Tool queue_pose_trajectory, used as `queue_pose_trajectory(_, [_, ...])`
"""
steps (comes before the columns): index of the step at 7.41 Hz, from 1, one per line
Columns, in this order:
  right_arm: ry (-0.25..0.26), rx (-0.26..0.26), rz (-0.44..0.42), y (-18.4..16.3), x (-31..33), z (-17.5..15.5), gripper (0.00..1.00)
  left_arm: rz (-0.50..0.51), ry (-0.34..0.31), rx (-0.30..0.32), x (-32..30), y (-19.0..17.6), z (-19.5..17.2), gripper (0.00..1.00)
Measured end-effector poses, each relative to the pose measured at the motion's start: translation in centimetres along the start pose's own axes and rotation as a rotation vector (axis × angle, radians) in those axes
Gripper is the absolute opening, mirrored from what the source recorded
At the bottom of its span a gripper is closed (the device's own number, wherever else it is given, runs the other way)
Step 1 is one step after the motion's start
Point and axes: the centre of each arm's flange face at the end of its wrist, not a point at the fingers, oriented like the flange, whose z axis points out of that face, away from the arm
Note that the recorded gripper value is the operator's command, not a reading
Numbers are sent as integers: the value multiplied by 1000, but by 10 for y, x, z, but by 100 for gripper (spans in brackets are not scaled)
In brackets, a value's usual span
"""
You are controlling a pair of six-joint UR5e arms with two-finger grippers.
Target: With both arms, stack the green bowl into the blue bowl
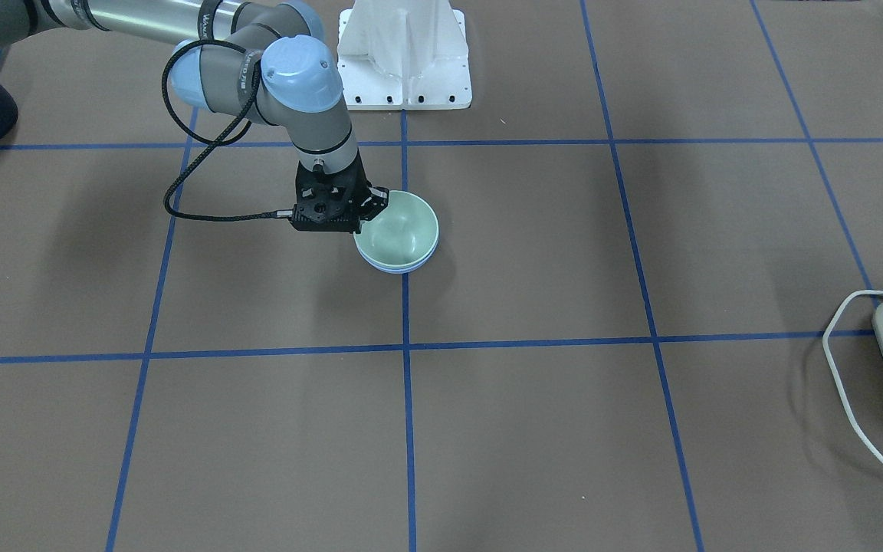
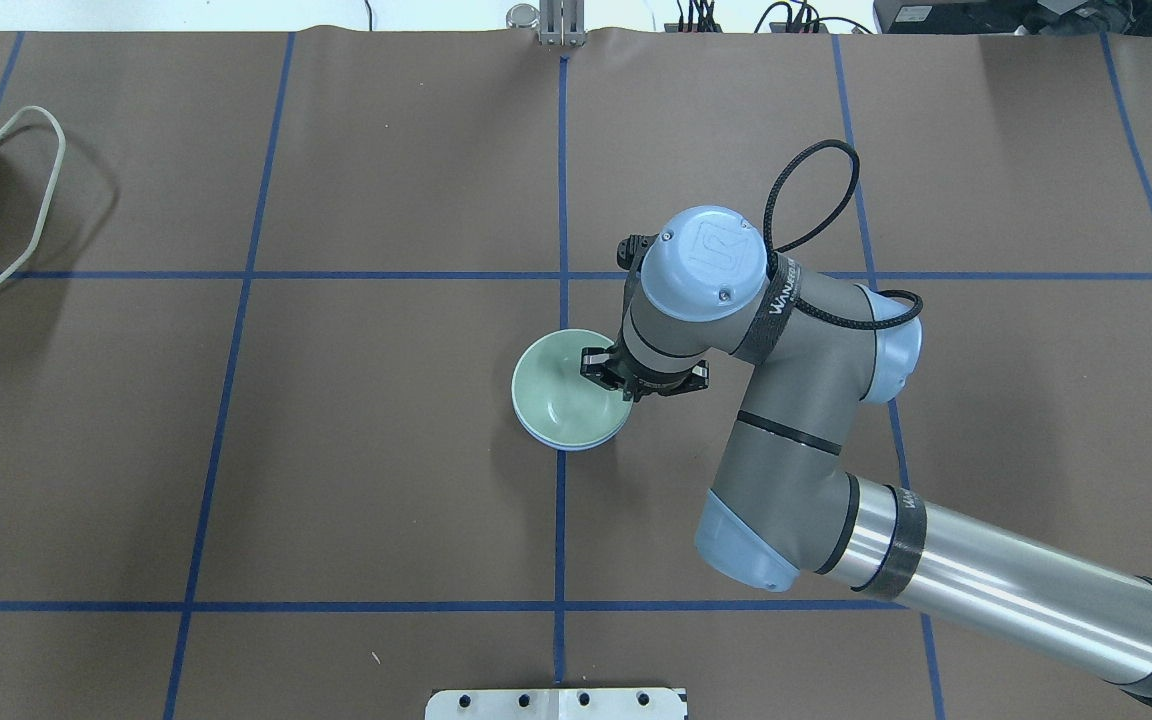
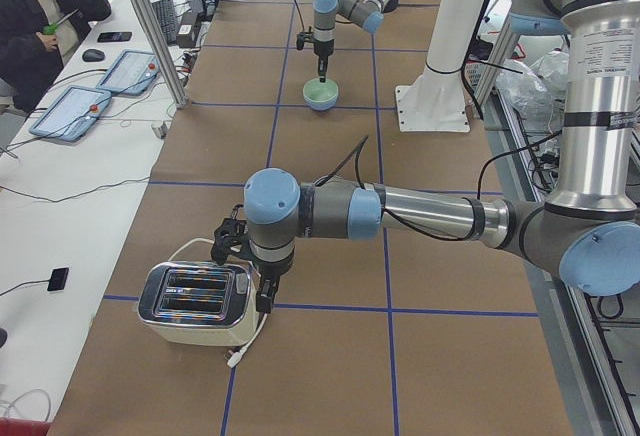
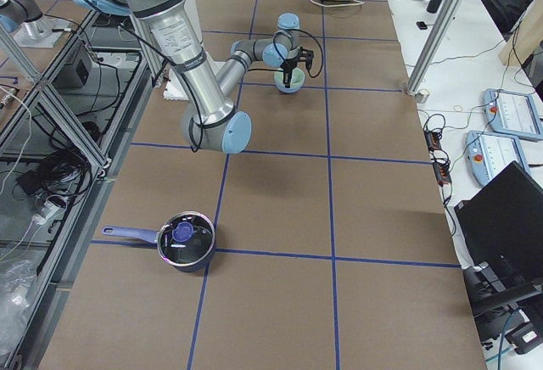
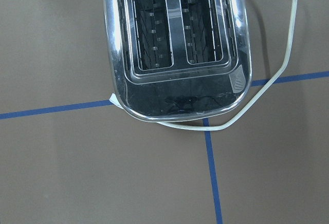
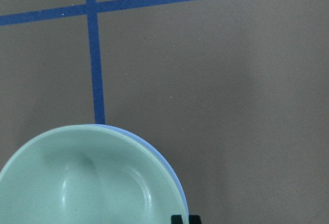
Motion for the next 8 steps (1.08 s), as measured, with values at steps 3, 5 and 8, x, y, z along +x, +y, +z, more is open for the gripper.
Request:
queue_pose_trajectory(3, [-8, 2, -3, 0, -1, 0, 42, 1, 0, -1, 0, 0, 0, 98])
queue_pose_trajectory(5, [-20, 6, -7, 0, -1, 0, 100, 1, 0, -1, 1, 0, 0, 98])
queue_pose_trajectory(8, [-41, 64, -9, -13, -2, -16, 100, 2, 0, -1, 1, 0, 0, 98])
